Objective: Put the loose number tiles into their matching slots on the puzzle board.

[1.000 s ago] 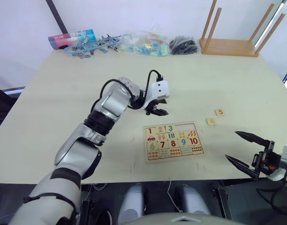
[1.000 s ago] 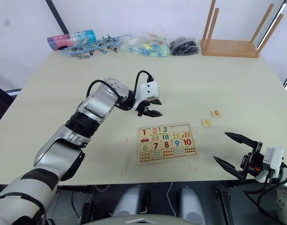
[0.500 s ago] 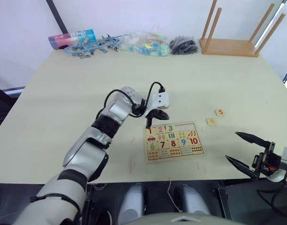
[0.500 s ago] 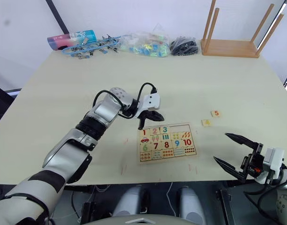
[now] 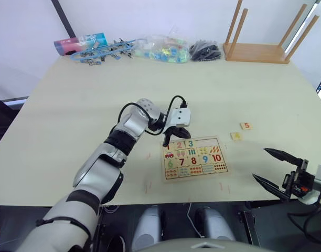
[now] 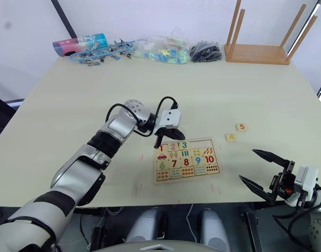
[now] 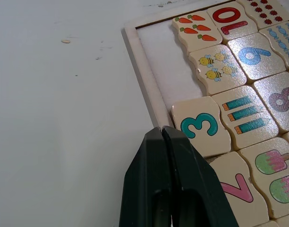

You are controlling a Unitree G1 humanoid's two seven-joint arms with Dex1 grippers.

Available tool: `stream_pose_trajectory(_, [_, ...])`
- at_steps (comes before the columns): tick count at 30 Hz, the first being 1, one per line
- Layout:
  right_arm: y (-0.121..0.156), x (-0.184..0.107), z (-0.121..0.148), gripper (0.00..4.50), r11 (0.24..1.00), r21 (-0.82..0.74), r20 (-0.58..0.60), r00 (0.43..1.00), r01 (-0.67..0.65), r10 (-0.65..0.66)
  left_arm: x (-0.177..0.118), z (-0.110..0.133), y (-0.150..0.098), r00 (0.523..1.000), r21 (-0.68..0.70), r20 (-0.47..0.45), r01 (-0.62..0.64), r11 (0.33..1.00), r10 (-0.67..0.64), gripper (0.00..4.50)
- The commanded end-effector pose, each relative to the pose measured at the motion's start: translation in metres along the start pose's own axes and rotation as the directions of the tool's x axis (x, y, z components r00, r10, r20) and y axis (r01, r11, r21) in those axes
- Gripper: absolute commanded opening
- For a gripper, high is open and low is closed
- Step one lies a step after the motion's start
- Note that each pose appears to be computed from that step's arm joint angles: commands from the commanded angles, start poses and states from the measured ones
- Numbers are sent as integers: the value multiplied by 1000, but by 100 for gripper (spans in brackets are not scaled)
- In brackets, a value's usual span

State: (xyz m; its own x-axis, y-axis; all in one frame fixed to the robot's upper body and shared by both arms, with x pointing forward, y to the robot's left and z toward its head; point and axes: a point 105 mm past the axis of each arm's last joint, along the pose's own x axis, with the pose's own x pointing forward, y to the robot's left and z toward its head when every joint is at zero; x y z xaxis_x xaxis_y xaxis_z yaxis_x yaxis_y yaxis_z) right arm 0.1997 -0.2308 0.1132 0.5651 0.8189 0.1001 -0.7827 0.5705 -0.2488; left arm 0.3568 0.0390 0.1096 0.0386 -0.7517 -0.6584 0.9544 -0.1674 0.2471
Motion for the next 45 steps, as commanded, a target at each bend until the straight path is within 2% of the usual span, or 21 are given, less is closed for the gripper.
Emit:
stream_pose_trajectory(1, [-3, -1, 10, 450, 999, -44, 15, 1000, -1, 1, -2, 2, -1, 1000, 15, 14, -1, 1000, 1, 5])
stream_pose_trajectory(20, [-6, -1, 8, 450, 999, -43, 11, 1000, -6, 6, -6, 0, -4, 1000, 15, 13, 5, 1000, -5, 5])
stream_pose_trajectory(27, [-5, -1, 8, 450, 999, -42, 10, 1000, -6, 7, -9, 15, 3, 996, 30, 83, -27, 999, 25, 5])
stream_pose_trajectory(34, [-5, 0, 8, 450, 999, -41, 13, 1000, -8, 9, -6, 26, -8, 989, 32, 147, 25, 999, -30, 5])
stream_pose_trajectory(39, [-6, 0, 7, 450, 999, -42, 13, 1000, -10, 11, -3, 22, -20, 987, 30, 144, 69, 997, -73, 5])
stream_pose_trajectory(45, [-5, 0, 7, 450, 999, -38, 10, 1000, -13, 13, 4, 10, -26, 994, -1, 91, 66, 998, -66, 5])
